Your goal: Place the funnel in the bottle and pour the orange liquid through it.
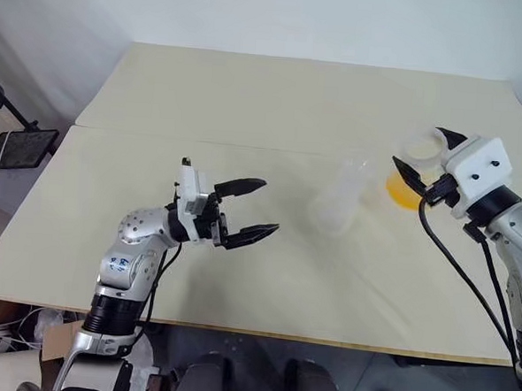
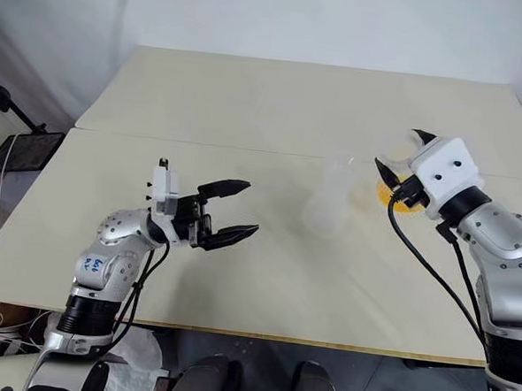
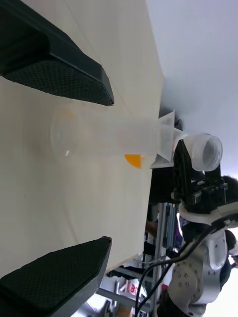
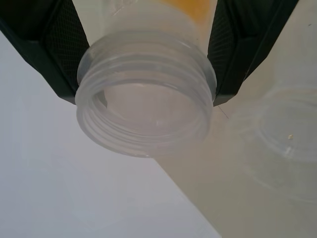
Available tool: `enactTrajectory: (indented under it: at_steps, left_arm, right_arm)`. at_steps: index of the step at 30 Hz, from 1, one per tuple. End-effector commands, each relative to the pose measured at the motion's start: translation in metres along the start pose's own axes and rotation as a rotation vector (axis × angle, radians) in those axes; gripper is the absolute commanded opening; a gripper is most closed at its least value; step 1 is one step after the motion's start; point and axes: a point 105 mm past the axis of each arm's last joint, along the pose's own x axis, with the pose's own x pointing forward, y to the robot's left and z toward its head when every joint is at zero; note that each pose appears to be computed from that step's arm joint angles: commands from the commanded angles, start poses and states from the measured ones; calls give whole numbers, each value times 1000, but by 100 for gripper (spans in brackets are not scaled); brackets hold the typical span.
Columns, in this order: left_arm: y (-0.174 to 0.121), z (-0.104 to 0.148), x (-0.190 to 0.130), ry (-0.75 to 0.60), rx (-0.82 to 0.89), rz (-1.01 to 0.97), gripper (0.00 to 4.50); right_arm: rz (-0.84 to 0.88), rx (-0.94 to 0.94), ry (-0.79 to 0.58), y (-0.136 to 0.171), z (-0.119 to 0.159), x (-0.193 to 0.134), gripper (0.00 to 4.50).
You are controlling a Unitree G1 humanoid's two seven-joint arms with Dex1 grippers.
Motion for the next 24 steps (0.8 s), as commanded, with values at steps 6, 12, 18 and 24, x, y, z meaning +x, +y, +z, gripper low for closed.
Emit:
enactTrajectory:
  at_steps: [6, 12, 18, 24]
  left_arm:
    - [1, 2, 10, -25, 35, 29, 450]
    - [1, 3, 12, -39, 26, 38, 450]
    - [0, 2, 15, -46, 23, 41, 450]
    - [-1, 0, 19, -55, 18, 43, 450]
  right_arm:
    - [-50, -208, -5, -12, 12, 5, 282]
    - [-58, -305, 10, -13, 12, 9, 282]
    - [-35, -390, -10, -7, 17, 15, 282]
    - [-30, -473, -11, -3, 19, 19, 282]
